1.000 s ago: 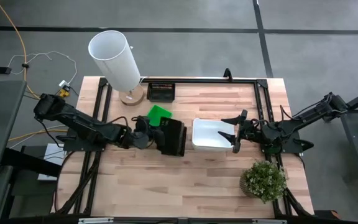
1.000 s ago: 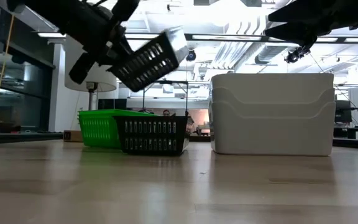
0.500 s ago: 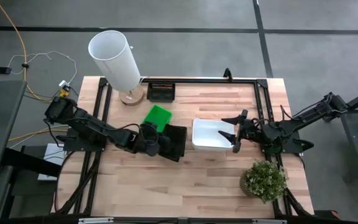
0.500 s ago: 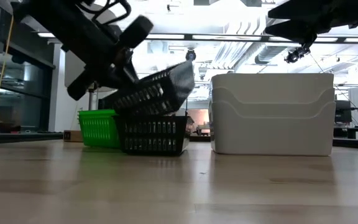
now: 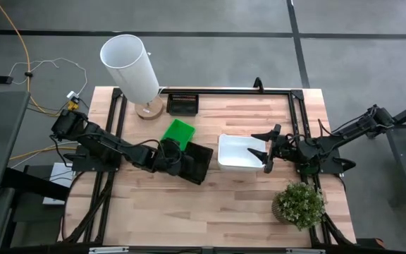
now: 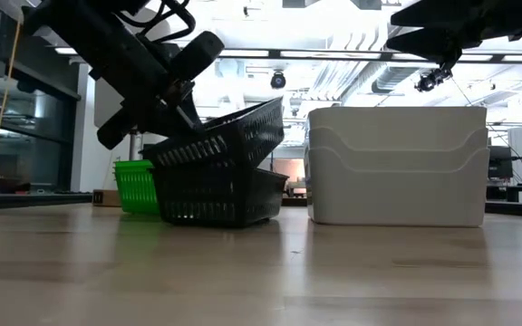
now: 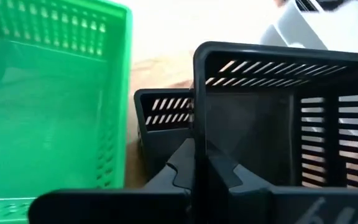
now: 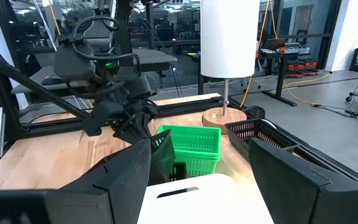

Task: Stack baskets by color
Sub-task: Stack the bottom black bin on the middle black bin

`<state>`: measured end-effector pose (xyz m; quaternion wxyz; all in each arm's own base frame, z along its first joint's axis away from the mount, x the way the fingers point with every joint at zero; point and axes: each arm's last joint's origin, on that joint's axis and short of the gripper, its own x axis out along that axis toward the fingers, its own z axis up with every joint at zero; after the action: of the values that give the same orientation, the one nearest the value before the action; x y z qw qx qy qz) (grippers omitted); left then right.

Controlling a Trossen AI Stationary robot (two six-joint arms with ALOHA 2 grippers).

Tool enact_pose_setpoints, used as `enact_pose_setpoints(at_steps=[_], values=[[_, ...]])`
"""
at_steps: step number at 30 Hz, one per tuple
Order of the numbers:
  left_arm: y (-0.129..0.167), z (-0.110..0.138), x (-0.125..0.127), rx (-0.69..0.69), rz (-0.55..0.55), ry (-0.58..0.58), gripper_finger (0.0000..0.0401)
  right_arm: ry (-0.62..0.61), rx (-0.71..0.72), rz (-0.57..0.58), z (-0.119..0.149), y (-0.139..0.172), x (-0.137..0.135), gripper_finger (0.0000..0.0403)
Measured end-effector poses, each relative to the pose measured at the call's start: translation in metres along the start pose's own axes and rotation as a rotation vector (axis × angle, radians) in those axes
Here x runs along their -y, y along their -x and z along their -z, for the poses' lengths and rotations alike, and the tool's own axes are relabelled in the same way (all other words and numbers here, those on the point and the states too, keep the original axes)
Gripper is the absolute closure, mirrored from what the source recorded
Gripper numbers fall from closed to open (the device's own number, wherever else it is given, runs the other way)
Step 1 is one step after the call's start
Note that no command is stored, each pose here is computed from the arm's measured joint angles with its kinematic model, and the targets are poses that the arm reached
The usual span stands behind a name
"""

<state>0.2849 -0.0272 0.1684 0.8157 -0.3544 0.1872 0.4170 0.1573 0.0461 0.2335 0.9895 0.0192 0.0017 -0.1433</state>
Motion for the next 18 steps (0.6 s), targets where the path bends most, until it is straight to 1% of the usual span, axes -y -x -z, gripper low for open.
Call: enact_pose_setpoints(at_steps=[4,7,18], values=[[-0.0005,0.0000,0.0005,-0.023,0.013,-0.029,0.0396,0.001,0.000,0.000,0.0000,0.0000,0.0000,0.0144],[0.0007,-0.0012,0.0009,-0.022,0.017,-0.047,0.0377,0.000,0.000,0.000,0.0001,0.0000,0.0000,0.0144],[0.0076,-0.0075,0.0024,-0.021,0.047,-0.099,0.0260,-0.002,0.000,0.001,0.0000,0.0000,0.0000,0.0144]])
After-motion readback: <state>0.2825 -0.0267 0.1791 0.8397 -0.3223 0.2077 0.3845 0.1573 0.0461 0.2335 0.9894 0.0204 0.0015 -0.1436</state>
